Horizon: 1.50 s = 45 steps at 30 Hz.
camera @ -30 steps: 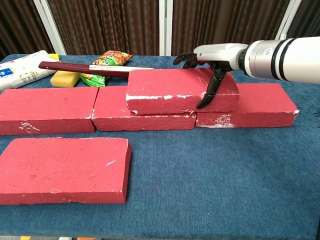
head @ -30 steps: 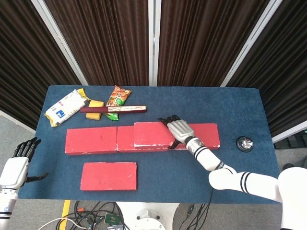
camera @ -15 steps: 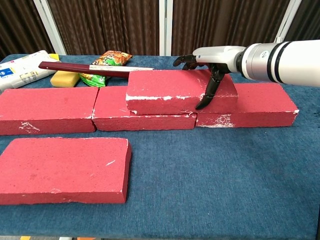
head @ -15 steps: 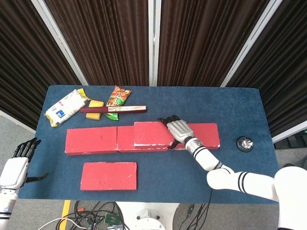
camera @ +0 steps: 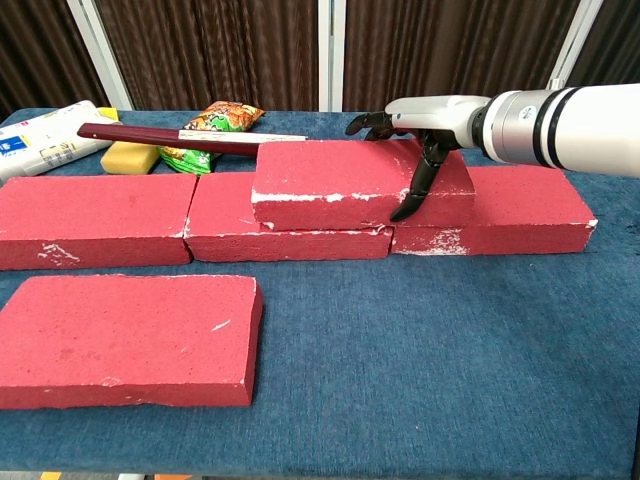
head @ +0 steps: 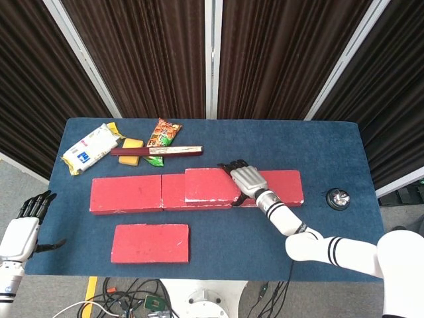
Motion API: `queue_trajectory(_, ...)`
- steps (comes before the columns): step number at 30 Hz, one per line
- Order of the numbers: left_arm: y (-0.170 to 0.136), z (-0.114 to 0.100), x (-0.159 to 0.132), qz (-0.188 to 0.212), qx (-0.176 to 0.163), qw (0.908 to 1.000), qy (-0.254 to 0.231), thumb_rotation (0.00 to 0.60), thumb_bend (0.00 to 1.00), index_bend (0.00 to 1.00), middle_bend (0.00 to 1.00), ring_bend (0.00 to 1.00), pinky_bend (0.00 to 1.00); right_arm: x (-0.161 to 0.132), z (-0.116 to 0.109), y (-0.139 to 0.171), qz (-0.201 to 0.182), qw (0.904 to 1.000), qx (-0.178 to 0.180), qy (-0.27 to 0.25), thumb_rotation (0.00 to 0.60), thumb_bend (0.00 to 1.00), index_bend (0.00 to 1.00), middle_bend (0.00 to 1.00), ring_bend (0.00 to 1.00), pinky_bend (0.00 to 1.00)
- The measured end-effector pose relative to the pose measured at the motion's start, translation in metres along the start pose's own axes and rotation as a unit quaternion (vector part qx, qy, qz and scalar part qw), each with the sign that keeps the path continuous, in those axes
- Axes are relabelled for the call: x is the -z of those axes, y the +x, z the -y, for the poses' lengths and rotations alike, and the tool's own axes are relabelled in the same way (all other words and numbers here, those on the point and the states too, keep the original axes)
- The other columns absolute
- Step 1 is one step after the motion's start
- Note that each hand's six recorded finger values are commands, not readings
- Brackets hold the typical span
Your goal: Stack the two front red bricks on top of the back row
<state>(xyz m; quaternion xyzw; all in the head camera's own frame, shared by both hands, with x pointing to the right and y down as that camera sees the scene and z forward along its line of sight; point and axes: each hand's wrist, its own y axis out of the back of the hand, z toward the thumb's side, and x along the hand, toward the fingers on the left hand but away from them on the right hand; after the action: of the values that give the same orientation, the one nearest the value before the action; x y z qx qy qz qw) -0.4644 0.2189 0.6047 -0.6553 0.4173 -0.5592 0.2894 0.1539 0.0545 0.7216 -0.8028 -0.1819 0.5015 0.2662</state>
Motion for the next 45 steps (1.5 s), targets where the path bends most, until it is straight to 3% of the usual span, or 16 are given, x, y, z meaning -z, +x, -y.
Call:
queue_trajectory(39, 0.0, 0.0013, 0.0004, 0.0, 0.002, 1.0, 0.002, 0.6, 0.0, 0.01, 0.0, 0.0, 0.0, -0.0006, -0.0002, -0.0012, -0.013, 0.9999, -0.003, 0.008, 0.6, 0.02, 0.0, 0.11, 0.01, 0.0)
queue_trajectory(45, 0.0003, 0.002, 0.0, 0.0, 0.004, 1.0, 0.003, 0.6, 0.0, 0.01, 0.0, 0.0, 0.0, 0.0004, 0.0001, -0.0007, -0.015, 0.9998, -0.007, 0.006, 0.6, 0.0, 0.0, 0.01, 0.0, 0.0)
